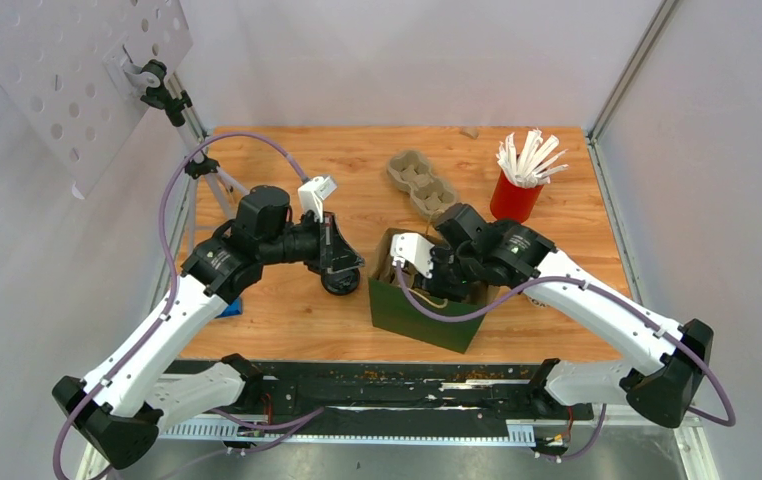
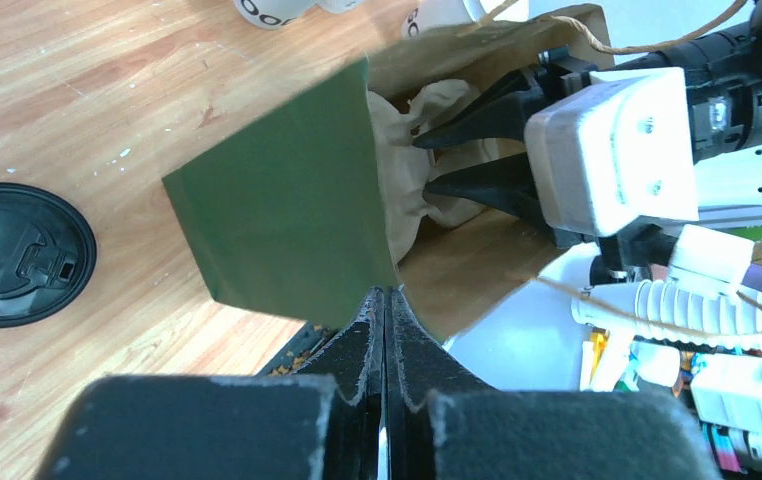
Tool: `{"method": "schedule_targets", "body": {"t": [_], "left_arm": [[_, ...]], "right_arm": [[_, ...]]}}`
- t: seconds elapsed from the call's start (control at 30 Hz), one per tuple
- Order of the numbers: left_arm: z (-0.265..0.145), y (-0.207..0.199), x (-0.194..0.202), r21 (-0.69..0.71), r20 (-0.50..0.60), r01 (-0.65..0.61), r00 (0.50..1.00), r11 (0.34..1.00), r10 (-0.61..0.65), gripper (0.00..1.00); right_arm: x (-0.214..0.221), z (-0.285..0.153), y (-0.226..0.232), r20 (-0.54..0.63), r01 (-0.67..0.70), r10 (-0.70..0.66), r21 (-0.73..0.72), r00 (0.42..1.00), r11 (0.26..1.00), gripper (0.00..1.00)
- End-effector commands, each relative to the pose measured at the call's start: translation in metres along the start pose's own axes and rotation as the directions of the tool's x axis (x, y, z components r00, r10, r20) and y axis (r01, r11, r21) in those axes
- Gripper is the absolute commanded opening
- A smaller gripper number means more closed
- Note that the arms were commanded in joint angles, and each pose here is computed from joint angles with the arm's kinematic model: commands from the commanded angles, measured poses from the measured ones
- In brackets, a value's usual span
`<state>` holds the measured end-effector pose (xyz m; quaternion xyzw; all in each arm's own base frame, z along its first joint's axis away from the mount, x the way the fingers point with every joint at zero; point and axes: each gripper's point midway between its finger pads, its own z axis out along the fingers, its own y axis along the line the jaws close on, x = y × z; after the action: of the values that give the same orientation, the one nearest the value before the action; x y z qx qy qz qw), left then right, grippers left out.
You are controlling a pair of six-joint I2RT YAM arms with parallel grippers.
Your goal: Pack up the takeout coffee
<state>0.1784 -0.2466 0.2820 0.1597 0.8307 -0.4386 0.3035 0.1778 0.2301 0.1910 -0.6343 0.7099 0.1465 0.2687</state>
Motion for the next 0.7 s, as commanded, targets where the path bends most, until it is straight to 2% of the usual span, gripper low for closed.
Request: {"method": "schedule_targets", "body": {"t": [0.0,0.1,0.27,0.37,0.47,0.67], "left_arm": [[-0.004,-0.009,-0.005,0.039,0.030,-0.028,0.999,0.999,0.027,0.00],[-0.005,-0.009,-0.004,0.035,0.034,-0.026,0.999,0.999,0.025,0.00],[-0.007,-0.009,-0.004,0.033,0.039,-0.023,0.999,0.999,0.021,0.04],[-0.010,-0.010,-0.007,0.024,0.053,-0.032,0.998,0.999,0.031,0.13],[-0.013,-0.005,-0.011,-0.015,0.060,-0.048,0.997,0.999,0.049,0.33],[-0.020,-0.007,-0.021,-0.052,0.067,-0.096,0.993,0.994,0.100,0.47]], "right_arm": [[0.002,-0.001,0.000,-0.040,-0.033,0.033,0.008,0.999,0.999,0.29],[0.004,0.006,0.001,-0.061,-0.039,0.040,0.007,0.997,0.999,0.30],[-0.011,-0.008,-0.011,-0.016,-0.043,0.044,0.086,0.999,0.995,0.43],[-0.028,-0.026,-0.016,0.062,-0.038,0.031,0.121,0.998,0.992,0.52],[-0.043,-0.045,-0.016,0.148,-0.038,0.016,0.144,0.989,0.989,0.54],[-0.059,-0.072,-0.018,0.259,-0.063,0.011,0.194,0.966,0.979,0.56]]}}
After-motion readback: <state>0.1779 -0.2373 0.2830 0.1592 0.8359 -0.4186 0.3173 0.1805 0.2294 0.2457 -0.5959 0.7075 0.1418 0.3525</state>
